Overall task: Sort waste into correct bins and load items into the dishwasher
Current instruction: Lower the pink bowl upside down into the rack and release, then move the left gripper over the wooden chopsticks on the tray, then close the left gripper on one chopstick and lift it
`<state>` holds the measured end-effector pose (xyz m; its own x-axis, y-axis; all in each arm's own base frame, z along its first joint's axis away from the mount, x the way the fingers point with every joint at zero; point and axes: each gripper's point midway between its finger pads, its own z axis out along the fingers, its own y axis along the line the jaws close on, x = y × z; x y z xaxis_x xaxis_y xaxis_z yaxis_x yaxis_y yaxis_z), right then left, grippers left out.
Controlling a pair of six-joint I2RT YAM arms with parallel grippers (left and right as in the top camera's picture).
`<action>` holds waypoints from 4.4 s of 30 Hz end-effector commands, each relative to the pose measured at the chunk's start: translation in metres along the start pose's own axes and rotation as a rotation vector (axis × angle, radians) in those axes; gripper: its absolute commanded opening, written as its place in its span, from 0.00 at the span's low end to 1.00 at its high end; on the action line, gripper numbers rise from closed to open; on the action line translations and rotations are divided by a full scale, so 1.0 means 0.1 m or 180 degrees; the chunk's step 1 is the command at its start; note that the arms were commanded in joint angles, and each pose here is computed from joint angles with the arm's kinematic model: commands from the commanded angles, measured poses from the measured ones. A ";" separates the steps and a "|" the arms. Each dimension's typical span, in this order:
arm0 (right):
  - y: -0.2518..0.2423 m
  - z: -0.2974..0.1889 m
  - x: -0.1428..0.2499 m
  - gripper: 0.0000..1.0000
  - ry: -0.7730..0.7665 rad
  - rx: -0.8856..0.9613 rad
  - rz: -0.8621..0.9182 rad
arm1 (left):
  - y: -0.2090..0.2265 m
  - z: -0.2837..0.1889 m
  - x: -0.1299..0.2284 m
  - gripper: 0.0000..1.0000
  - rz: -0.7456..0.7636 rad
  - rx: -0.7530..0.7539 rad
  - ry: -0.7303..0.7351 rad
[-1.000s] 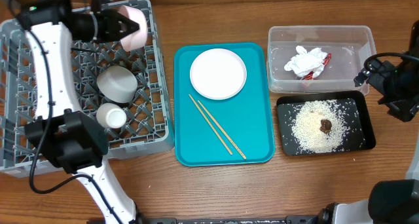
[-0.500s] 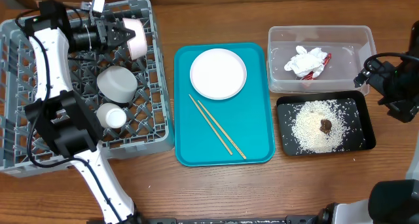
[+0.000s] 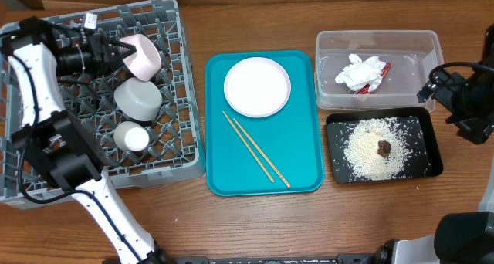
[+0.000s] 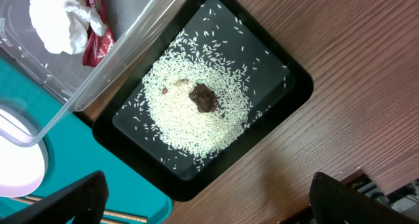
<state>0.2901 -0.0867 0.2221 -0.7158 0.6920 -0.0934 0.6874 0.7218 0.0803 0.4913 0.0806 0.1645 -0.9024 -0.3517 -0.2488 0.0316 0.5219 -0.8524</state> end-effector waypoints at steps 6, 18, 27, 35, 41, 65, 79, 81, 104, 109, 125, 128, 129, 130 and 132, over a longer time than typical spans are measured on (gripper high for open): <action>0.00 -0.11 -0.04 1.00 -0.0124 -0.0025 0.0008 | 0.18 -0.30 -0.01 0.63 -0.0067 -0.0208 -0.0119; 0.00 -0.11 -0.04 1.00 -0.0127 -0.0026 0.0008 | -0.55 -0.82 0.14 1.00 0.0267 -0.1684 -0.0289; 0.00 -0.11 -0.04 1.00 -0.0124 -0.0025 0.0008 | -0.90 -0.94 0.83 1.00 0.0044 -0.2688 0.0131; -0.01 -0.11 -0.03 1.00 -0.0112 -0.0019 0.0008 | -1.10 -0.90 1.28 1.00 0.0060 -0.3069 0.0252; -0.01 -0.11 -0.03 1.00 -0.0112 -0.0019 0.0008 | -1.19 -0.99 2.02 1.00 0.0028 -0.3204 0.0220; 0.00 -0.11 -0.04 1.00 -0.0123 -0.0025 0.0007 | -0.81 1.13 2.61 0.77 0.1446 -0.2359 0.1017; 0.00 -0.11 -0.04 1.00 -0.0123 -0.0025 0.0007 | -0.30 0.87 2.94 0.70 0.0903 -0.3126 0.1609; 0.00 -0.11 -0.04 1.00 -0.0124 -0.0025 0.0006 | -0.29 0.86 2.94 0.70 0.0902 -0.3148 0.1622; 0.00 -0.11 -0.04 1.00 -0.0124 -0.0025 0.0006 | -0.67 1.24 3.04 1.00 0.0338 -0.2452 0.1448; 0.00 -0.11 -0.04 1.00 -0.0124 -0.0025 -0.0006 | -0.74 1.38 3.09 1.00 -0.0034 -0.2592 0.1132; 0.00 -0.11 -0.04 1.00 -0.0126 -0.0026 -0.0006 | -0.88 1.65 3.07 1.00 0.0413 -0.2970 0.0383; 0.00 -0.11 -0.04 1.00 -0.0126 -0.0026 -0.0006 | -0.85 1.67 3.10 1.00 0.0449 -0.3014 0.0395; 0.00 -0.11 -0.04 1.00 -0.0124 -0.0025 -0.0006 | -0.82 1.68 3.11 1.00 0.0415 -0.3045 0.0400; 0.00 -0.11 -0.04 1.00 -0.0124 -0.0025 -0.0006 | -0.79 1.70 3.12 1.00 0.0398 -0.3071 0.0417; 0.00 -0.11 -0.04 1.00 -0.0124 -0.0025 -0.0006 | -0.72 1.73 3.16 1.00 0.0332 -0.3131 0.0461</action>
<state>0.2892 -0.0864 0.2232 -0.7165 0.6915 -0.0915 0.6871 0.7223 0.0789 0.2720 -0.2046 0.0775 -0.9696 -0.1668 -0.1792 -0.1520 0.9840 -0.0931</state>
